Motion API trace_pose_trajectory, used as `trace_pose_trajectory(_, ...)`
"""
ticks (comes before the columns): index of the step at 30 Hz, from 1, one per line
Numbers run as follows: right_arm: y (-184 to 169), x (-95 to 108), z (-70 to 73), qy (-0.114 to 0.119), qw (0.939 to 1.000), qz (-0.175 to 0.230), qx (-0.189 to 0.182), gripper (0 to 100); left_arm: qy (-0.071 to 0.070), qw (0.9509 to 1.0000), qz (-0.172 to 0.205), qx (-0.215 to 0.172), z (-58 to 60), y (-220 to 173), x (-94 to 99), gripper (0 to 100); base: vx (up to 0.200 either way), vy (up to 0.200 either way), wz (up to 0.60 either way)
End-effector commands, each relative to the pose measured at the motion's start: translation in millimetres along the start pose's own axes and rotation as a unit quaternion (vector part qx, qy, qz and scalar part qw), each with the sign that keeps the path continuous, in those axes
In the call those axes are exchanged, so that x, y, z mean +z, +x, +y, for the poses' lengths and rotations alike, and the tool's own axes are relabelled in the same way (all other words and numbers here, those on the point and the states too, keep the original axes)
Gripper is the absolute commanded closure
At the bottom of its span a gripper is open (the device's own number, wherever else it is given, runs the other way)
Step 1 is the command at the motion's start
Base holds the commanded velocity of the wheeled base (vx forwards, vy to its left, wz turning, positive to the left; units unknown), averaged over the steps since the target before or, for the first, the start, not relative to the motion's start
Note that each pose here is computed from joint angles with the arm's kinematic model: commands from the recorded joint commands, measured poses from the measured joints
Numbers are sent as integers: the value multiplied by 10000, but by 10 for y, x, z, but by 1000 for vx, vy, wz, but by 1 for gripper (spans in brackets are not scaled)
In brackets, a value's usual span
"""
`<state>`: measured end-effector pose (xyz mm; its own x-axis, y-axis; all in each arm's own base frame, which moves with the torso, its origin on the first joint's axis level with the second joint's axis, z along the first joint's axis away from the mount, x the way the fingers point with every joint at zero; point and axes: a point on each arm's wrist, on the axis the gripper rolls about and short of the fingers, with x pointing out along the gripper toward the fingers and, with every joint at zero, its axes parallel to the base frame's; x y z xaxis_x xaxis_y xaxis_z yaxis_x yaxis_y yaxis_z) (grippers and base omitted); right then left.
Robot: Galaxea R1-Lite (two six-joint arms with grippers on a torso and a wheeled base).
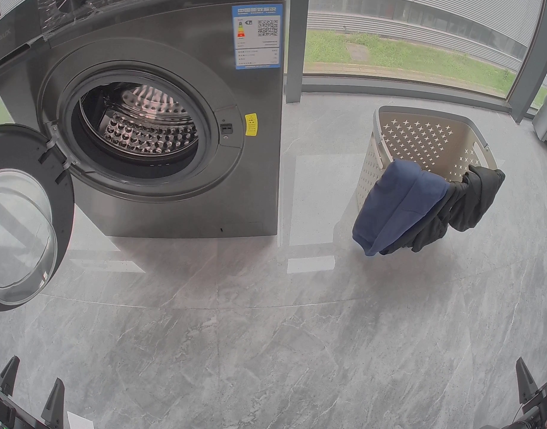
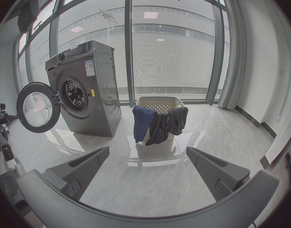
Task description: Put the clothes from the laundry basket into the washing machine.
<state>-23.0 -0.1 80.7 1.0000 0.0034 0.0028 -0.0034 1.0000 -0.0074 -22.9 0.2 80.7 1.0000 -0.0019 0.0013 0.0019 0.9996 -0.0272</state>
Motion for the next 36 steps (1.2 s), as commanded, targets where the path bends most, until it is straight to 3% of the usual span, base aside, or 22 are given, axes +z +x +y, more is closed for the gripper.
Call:
trace_pose_trajectory(1,2,-48,0,-9,10000,14,-2,0,-2,10000,22,2,1,3,-47,0,0,-200,0)
trace_pose_trajectory(22,2,-48,0,-1,10000,14,6,0,-9,10000,21,10,1,3,-47,0,0,-200,0)
trace_pose_trajectory(31,2,-48,0,-9,10000,14,6,0,-9,10000,22,3,1,3,-47,0,0,0,0)
trace_pose_trajectory(36,2,-48,0,-1,10000,14,6,0,-2,10000,22,2,1,3,-47,0,0,-200,0)
